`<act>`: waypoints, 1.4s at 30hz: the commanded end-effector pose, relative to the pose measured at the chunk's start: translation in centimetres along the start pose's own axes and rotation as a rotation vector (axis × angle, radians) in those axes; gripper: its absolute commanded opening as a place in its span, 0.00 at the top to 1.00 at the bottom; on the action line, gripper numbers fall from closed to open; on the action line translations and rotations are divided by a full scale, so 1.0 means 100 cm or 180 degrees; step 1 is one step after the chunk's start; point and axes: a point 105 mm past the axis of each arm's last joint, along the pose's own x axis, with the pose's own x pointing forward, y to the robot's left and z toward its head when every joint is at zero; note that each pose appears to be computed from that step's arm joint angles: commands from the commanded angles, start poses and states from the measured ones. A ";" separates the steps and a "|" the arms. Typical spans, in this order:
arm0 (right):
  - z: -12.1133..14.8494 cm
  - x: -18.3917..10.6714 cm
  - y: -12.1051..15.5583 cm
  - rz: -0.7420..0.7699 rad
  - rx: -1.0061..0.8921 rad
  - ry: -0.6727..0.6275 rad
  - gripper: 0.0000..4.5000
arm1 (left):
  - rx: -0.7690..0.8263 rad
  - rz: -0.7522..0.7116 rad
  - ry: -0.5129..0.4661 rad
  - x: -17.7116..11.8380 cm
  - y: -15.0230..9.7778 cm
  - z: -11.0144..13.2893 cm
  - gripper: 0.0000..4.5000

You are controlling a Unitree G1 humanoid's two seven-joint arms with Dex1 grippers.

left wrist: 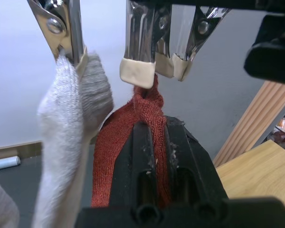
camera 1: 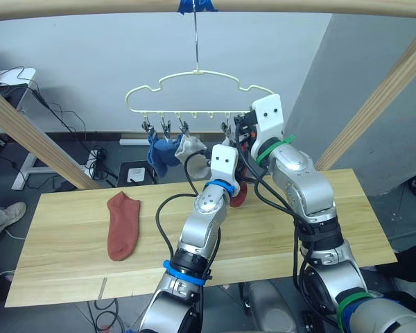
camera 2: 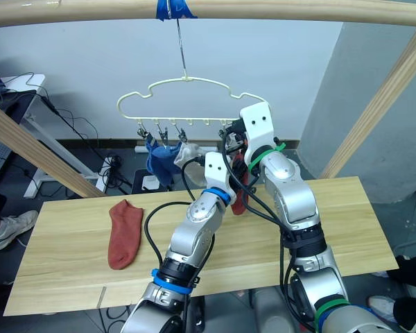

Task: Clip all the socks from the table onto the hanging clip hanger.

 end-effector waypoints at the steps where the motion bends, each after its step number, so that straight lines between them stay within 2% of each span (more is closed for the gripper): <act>1: 0.014 -0.004 0.003 0.0032 0.0011 -0.0174 1.00 | -0.0047 -0.0164 -0.0311 0.005 -0.019 0.025 1.00; 14: 0.010 -0.004 0.003 0.0026 -0.0001 -0.0130 1.00 | -0.0056 -0.0283 -0.0524 0.008 -0.027 0.043 1.00; 21: 0.009 -0.005 0.003 0.0022 0.0033 -0.0107 1.00 | -0.0054 -0.0316 -0.0562 0.008 -0.028 0.044 1.00; 24: 0.010 -0.005 0.002 0.0021 0.0077 -0.0124 0.80 | -0.0046 -0.0321 -0.0561 0.008 -0.028 0.044 1.00; 29: 0.014 -0.007 0.003 0.0031 0.0187 -0.0148 0.39 | -0.0032 -0.0309 -0.0546 0.008 -0.027 0.042 1.00; 33: 0.020 -0.014 0.001 0.0066 0.0312 -0.0175 0.39 | -0.0010 -0.0287 -0.0515 0.009 -0.024 0.040 1.00; 42: 0.019 -0.027 0.002 0.0225 0.0391 -0.0111 0.39 | 0.0152 -0.0558 -0.0285 -0.003 -0.020 0.027 0.39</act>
